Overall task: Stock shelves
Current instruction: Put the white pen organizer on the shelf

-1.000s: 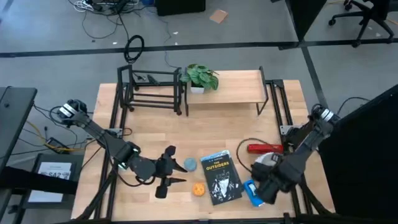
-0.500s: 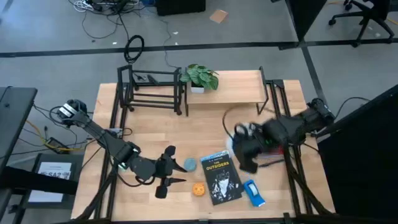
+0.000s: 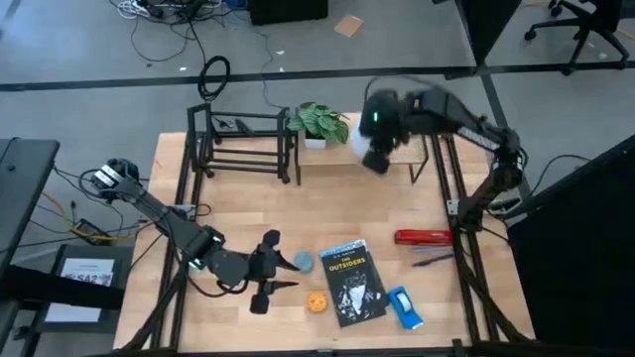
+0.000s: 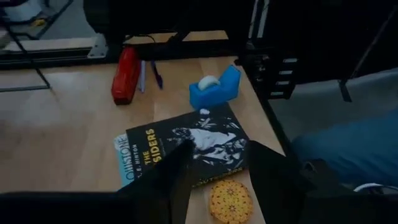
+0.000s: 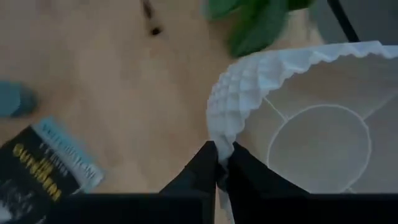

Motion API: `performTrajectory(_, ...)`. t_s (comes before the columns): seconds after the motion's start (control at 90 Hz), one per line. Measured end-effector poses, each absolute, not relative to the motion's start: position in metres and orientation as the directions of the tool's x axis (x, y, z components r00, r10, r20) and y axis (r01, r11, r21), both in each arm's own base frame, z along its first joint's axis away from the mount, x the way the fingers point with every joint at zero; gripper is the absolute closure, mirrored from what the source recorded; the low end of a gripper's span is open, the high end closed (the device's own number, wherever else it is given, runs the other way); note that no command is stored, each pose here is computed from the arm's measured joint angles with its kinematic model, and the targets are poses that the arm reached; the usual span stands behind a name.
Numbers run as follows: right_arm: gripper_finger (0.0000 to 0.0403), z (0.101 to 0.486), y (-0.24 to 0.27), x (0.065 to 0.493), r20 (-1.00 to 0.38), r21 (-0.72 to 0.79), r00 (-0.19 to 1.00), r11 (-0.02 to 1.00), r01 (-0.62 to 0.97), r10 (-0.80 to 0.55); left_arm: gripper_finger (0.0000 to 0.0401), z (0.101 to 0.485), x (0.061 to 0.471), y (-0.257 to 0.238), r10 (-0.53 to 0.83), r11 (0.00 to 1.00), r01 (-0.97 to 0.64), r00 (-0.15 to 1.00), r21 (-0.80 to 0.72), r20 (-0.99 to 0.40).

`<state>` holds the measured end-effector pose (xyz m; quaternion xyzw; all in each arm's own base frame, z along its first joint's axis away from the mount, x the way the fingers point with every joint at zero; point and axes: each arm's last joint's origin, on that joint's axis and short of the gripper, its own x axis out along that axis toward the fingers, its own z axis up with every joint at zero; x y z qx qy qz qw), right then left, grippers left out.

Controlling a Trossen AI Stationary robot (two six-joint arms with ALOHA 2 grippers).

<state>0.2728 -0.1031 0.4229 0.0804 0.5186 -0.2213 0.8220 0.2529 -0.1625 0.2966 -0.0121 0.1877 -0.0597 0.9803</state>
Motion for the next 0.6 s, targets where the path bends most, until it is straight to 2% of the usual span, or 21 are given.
performTrajectory(0.211, 0.0402, 0.414, -0.137, 0.289, -0.904, -0.04, 0.374, 0.913, 0.407, -0.206, 0.027, 0.297, 0.256, -0.158, -0.104, 0.994, 0.093, 0.927, -0.049, -0.36)
performTrajectory(0.367, 0.0403, 0.408, -0.149, 0.306, -0.935, -0.073, 0.297, 0.923, 0.378, -0.195, 0.027, 0.297, 0.259, -0.153, -0.088, 0.996, 0.075, 0.929, -0.051, -0.358)
performTrajectory(0.6, 0.0403, 0.407, -0.156, 0.317, -0.929, -0.064, 0.317, 0.929, 0.364, -0.189, 0.027, 0.298, 0.259, -0.153, -0.09, 0.996, 0.076, 0.932, -0.056, -0.35)
